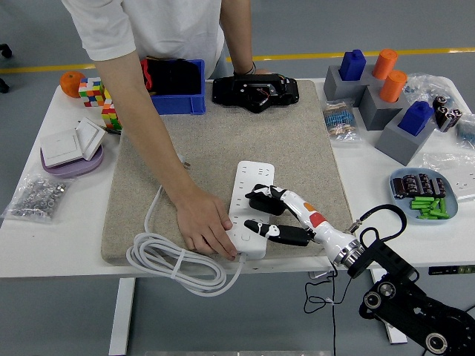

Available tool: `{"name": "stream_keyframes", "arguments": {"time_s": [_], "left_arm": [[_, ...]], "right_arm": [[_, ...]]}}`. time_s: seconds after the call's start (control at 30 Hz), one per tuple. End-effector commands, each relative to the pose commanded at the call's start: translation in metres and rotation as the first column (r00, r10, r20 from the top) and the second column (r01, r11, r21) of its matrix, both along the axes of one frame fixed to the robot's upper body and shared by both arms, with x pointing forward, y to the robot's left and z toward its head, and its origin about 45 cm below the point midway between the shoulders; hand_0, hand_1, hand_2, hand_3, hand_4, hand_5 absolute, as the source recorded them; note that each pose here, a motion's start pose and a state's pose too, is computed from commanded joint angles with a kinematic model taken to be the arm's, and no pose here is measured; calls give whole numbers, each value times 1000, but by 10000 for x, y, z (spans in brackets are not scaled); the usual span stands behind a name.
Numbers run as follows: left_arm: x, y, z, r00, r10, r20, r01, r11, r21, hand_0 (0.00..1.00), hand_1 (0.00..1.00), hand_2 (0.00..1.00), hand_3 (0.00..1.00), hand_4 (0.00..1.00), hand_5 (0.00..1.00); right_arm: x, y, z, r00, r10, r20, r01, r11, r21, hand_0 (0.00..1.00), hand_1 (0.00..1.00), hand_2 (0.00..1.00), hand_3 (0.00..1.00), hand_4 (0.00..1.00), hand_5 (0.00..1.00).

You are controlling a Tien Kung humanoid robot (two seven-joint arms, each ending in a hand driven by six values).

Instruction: Press the white button,pick up the black plug,place it near the board,insert it into the board

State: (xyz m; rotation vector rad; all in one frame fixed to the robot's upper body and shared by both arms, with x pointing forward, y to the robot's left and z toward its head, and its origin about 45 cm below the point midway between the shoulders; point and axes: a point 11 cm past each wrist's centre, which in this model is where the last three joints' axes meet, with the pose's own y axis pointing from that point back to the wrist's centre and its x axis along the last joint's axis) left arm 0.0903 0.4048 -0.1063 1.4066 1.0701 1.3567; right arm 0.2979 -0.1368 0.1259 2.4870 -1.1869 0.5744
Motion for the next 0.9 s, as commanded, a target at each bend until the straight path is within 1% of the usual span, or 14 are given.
{"name": "stream_keyframes", "arguments": {"time_s": [0.23,0.37,0.53,0.9], "left_arm": [[-22,7,-2,1000,-4,-6,4,1000,2,707,662,587,680,633,299],[-36,6,-5,1000,-4,-9,4,1000,2,707,663,587,680,632,298],[-26,5,-4,1000,-1,-5,1,1000,1,707,663,587,680,632,298],[-19,-2,-4,1000,4,-2,-4,1000,-2,706,662,587,681,632,297]], "right_arm": [[-8,82,73,1000,25,19,-25,1000,5,933,804,754,748,926,738],[-12,117,85,999,35,23,-35,999,3,931,799,752,747,926,739],[-2,164,106,998,53,32,-53,999,-5,931,799,752,747,926,739],[10,203,96,997,70,32,-70,997,-25,929,797,751,744,924,736]]}}
